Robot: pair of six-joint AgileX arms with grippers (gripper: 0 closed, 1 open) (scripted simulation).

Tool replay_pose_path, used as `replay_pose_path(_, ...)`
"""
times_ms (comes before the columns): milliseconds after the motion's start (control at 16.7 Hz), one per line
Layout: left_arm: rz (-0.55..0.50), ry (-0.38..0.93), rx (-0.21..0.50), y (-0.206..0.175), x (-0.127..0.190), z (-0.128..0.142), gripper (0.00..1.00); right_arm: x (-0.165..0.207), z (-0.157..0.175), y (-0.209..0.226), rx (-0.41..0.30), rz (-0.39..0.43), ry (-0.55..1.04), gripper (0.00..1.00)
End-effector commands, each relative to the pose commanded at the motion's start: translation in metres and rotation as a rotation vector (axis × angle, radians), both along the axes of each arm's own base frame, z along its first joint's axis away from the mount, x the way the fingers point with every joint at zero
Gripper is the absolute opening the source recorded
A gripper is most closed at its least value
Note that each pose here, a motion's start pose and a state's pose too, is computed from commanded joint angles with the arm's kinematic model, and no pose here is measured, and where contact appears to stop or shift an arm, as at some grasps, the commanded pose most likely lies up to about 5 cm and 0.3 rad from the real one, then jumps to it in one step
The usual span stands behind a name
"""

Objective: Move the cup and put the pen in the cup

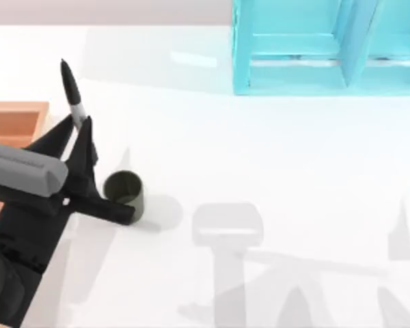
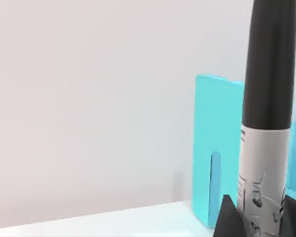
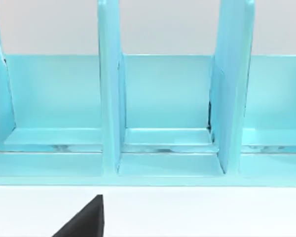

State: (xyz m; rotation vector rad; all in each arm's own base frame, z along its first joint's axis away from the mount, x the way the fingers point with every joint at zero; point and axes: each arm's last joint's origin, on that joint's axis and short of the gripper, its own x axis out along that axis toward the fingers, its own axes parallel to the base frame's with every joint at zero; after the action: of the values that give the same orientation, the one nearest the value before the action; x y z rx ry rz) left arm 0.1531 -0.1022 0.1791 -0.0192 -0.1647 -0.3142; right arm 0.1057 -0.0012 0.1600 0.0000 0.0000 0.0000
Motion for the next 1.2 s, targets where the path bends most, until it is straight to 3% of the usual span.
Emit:
replay_pose_path(660,0.001,-0.001,-0.001,-0.012,0.039,-0.013,0.0,0.0,0.0,0.0,0.0,0.0,0.0,1.0)
replay_pose_path(960,0.002,-0.003,-0.003,-0.012,0.041,-0.013,0.0,0.0,0.0,0.0,0.0,0.0,0.0,1.0)
replay_pose_path(1200,0.002,-0.003,-0.003,-0.012,0.041,-0.013,0.3,0.0,0.0,0.0,0.0,0.0,0.0,1.0)
